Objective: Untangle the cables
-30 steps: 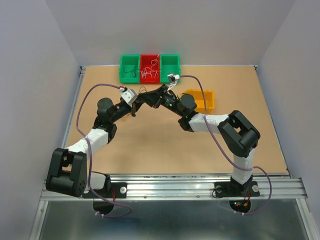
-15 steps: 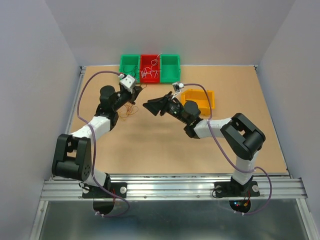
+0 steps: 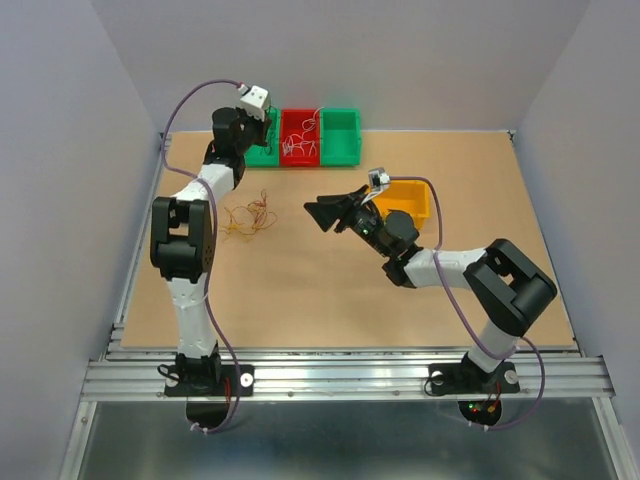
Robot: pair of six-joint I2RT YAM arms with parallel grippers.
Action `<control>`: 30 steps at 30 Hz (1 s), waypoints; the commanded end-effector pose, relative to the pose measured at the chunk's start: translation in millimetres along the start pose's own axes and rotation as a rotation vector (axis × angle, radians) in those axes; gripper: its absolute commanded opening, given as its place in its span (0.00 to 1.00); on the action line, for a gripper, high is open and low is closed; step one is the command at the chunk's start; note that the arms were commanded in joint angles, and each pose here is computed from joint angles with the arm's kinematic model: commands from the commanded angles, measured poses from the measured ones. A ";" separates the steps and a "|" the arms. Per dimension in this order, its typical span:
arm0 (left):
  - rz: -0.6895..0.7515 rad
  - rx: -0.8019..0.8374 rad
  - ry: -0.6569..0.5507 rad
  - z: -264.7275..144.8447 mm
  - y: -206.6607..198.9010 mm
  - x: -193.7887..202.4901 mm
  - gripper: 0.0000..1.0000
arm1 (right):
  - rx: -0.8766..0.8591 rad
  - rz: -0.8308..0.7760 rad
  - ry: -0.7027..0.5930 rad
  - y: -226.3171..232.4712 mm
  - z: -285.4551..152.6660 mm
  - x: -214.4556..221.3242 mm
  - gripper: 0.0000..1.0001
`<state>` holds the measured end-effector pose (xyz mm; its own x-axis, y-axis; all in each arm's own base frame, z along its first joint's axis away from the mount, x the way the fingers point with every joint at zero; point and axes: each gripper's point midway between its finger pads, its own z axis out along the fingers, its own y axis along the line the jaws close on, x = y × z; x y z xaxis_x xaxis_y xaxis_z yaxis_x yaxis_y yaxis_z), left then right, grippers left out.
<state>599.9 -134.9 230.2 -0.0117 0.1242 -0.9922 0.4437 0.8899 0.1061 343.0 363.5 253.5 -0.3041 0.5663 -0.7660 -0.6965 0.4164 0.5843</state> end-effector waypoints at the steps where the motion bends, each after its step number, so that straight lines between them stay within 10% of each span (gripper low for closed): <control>1: -0.027 -0.043 0.056 25.6 32.9 16.2 0.00 | 0.016 -0.057 -0.094 2.7 -6.9 -26.8 0.67; 9: -0.030 -0.135 0.110 70.1 66.3 32.1 0.00 | 0.034 -0.068 -0.120 3.7 -14.9 -35.5 0.67; 15: -0.015 -0.075 0.140 73.2 57.4 42.1 0.49 | 0.054 -0.067 -0.136 0.3 -14.5 -38.7 0.67; 30: 0.151 -0.118 0.127 -67.5 33.3 -49.7 0.79 | 0.175 -0.181 0.197 -32.3 8.7 14.0 0.67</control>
<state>593.7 -93.0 206.9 -0.2347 0.2222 -0.9463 0.3663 0.9220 0.1257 356.9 349.2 225.2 -0.3022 0.4545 -0.8379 -0.6029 0.5897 0.5373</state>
